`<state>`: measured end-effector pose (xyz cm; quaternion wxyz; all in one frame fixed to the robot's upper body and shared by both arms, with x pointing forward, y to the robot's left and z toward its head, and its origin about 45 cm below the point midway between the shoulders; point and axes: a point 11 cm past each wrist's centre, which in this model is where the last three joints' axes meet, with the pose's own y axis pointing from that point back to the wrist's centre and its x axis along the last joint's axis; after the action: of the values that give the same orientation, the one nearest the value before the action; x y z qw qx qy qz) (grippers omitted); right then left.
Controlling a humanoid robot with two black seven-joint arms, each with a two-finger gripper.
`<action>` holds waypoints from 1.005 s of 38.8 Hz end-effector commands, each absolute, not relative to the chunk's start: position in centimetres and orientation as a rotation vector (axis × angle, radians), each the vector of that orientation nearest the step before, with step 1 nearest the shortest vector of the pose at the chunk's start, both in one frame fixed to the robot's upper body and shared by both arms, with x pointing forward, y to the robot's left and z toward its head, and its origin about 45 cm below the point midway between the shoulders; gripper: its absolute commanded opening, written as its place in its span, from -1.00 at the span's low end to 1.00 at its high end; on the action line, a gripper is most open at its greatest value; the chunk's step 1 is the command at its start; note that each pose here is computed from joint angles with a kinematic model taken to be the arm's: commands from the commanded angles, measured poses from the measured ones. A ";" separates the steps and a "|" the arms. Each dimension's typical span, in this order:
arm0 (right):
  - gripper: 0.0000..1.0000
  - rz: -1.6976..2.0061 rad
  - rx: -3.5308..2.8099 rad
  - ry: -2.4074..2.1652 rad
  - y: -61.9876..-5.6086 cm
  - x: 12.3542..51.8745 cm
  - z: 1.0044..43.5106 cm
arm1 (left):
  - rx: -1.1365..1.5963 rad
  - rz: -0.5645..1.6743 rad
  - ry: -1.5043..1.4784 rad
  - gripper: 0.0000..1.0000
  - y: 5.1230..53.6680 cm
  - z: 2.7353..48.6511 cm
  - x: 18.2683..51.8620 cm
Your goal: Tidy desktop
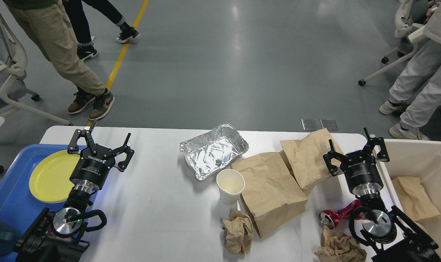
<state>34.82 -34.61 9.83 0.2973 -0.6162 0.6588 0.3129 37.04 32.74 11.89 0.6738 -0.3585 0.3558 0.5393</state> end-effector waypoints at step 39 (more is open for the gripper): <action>1.00 0.832 -1.638 1.751 -34.6 34.8 9.8 | -0.807 1.217 0.799 0.92 32.8 11.9 37.1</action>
<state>34.82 -34.61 9.82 0.2972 -0.6162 0.6588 0.3130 37.11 32.83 11.94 0.6729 -0.3584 0.3552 0.5409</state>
